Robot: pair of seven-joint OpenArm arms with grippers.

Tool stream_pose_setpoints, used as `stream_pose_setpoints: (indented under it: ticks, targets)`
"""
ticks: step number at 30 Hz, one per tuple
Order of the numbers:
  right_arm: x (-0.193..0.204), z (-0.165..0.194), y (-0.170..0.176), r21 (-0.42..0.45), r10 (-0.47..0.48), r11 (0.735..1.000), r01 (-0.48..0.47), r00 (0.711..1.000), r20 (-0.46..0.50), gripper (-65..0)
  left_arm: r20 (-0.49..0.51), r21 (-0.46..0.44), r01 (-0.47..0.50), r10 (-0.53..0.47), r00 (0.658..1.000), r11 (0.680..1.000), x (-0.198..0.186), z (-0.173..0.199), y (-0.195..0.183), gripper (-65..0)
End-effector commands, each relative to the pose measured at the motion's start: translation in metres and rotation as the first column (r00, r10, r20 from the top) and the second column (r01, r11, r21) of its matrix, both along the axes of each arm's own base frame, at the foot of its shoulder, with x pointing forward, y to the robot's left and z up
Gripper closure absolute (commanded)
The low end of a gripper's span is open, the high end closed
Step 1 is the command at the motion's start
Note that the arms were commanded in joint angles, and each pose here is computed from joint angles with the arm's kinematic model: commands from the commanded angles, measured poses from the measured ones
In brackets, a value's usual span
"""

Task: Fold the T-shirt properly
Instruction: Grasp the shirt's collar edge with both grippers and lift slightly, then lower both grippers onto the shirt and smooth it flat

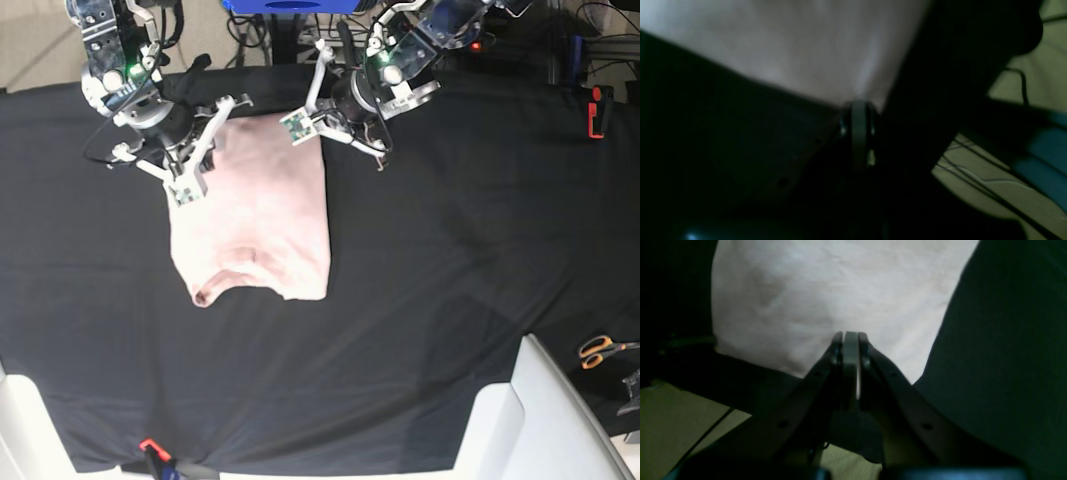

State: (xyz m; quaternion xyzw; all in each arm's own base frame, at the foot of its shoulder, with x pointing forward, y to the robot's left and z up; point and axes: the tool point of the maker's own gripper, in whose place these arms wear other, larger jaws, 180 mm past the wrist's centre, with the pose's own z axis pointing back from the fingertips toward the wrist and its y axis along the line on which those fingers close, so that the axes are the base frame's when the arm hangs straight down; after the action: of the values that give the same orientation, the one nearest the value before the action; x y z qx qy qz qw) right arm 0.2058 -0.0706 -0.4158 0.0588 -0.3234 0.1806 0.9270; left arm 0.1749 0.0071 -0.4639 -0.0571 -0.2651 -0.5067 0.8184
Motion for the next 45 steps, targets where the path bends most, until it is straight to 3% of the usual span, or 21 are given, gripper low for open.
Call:
stream_pose_setpoints:
  ticks: [1,5,11,16,20,24,29,33,38,45]
  targets:
    - [0.006,0.008,0.0,0.005,0.0,1.0,0.0,0.999,0.036,0.0,0.069,-0.067,-0.006,0.011,0.998,0.998,0.019,0.023,-0.013,0.0]
    - [0.006,0.008,0.0,0.004,0.0,1.0,0.0,0.999,0.034,0.0,0.123,-0.127,-0.056,0.071,0.99,0.99,0.047,0.044,-0.024,0.0]
    - [0.02,-0.004,-0.004,-0.014,-0.003,1.0,0.003,1.0,0.021,0.0,0.014,-0.077,-0.088,0.09,0.996,0.993,0.045,0.0,-0.031,0.0]
    - [0.065,0.012,-0.008,-0.032,0.004,0.999,-0.001,0.995,0.103,0.0,-0.027,-0.014,-0.097,0.097,0.995,0.995,0.034,-0.021,-0.008,0.0]
    - [0.102,0.015,-0.015,-0.059,0.004,0.998,0.003,0.991,0.133,0.0,-0.015,-0.015,-0.098,0.098,0.995,0.995,0.037,-0.018,-0.006,0.0]
    - [0.126,-0.001,-0.024,-0.086,0.0,0.996,0.009,0.995,0.098,0.0,0.029,-0.05,-0.094,0.095,0.995,0.994,0.047,0.0,-0.013,0.0]
    - [0.133,-0.017,-0.02,-0.092,0.086,0.992,-0.083,0.996,0.038,0.0,0.072,-0.099,-0.109,0.117,0.991,0.989,0.071,0.018,-0.029,0.0]
    - [0.143,-0.035,-0.026,-0.08,0.071,0.994,-0.068,0.997,0.03,0.0,0.057,-0.093,-0.181,0.187,0.981,0.979,0.092,0.011,-0.021,0.0]
    - [0.144,-0.062,-0.036,-0.074,0.046,0.996,-0.047,0.999,-0.013,0.0,0.009,-0.039,-0.201,0.201,0.979,0.979,0.088,-0.012,-0.006,0.0]
    - [0.158,-0.028,-0.024,-0.061,0.072,0.996,-0.066,0.993,0.094,0.0,0.026,-0.032,-0.201,0.202,0.979,0.979,0.09,-0.008,0.002,0.0]
